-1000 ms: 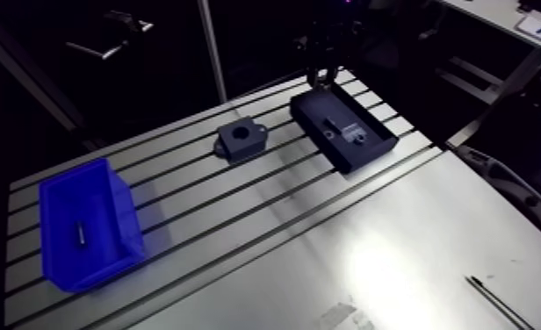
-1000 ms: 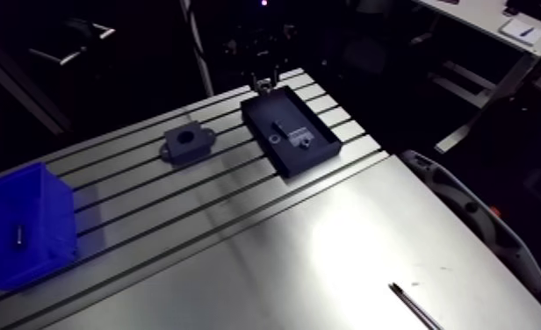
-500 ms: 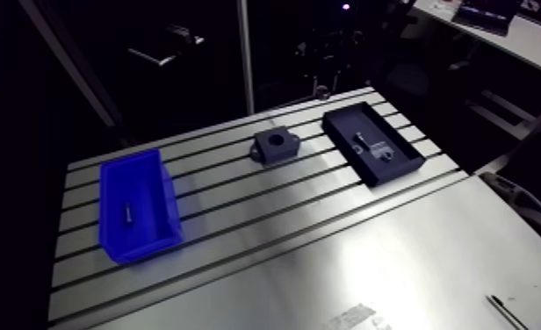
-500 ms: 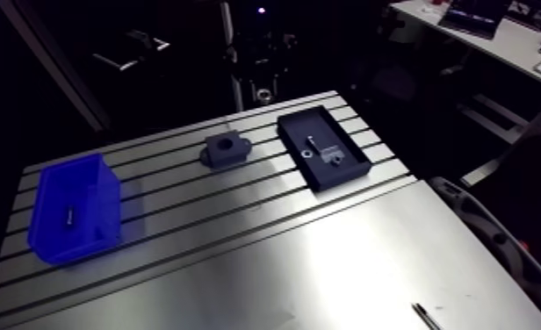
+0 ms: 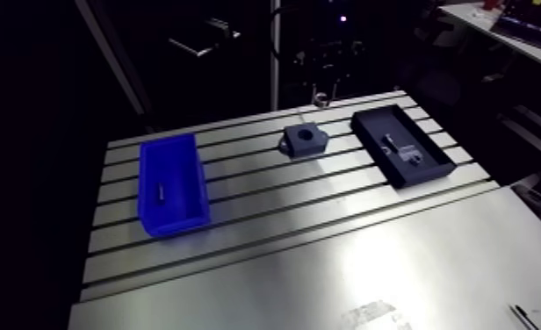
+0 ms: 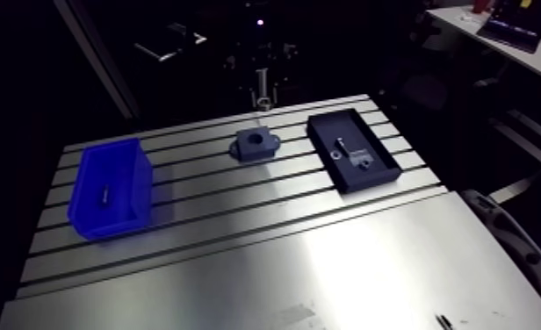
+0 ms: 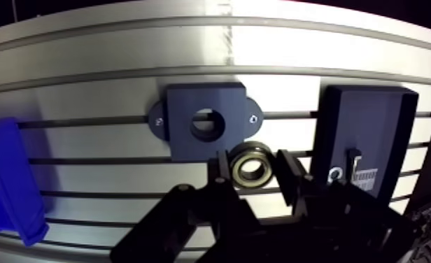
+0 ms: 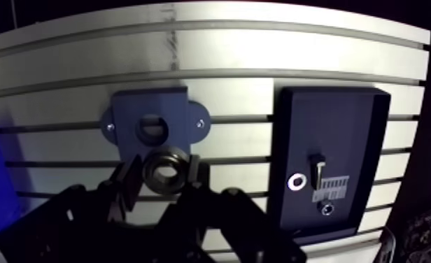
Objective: Pick up the bearing and press it into the housing until flush.
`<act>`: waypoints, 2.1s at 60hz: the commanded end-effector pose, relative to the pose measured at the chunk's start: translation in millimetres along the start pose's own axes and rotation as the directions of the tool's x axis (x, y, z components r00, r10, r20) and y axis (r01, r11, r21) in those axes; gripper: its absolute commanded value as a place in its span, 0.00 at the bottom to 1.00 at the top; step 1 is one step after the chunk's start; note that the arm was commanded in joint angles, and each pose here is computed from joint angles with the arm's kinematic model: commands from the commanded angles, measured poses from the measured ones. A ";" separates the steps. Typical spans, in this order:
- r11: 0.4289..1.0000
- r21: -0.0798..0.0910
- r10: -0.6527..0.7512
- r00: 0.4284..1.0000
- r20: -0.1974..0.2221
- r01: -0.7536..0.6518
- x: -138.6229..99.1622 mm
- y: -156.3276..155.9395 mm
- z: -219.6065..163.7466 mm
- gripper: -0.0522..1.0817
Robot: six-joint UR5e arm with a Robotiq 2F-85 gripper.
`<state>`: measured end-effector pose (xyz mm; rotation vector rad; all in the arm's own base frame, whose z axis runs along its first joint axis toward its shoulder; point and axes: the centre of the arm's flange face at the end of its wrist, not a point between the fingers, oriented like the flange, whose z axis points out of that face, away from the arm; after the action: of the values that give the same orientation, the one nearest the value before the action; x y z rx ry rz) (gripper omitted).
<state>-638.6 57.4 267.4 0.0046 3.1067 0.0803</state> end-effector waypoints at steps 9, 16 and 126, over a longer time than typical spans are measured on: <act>1.000 0.001 -0.014 1.000 0.007 0.014 2.8 -2.3 24.4 0.73; 1.000 0.002 -0.014 1.000 0.006 0.014 4.1 -4.2 28.9 0.73; 0.999 0.026 -0.041 0.999 0.020 0.041 9.7 -23.8 74.4 0.74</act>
<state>-645.5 36.7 191.8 -0.0581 3.0827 0.0406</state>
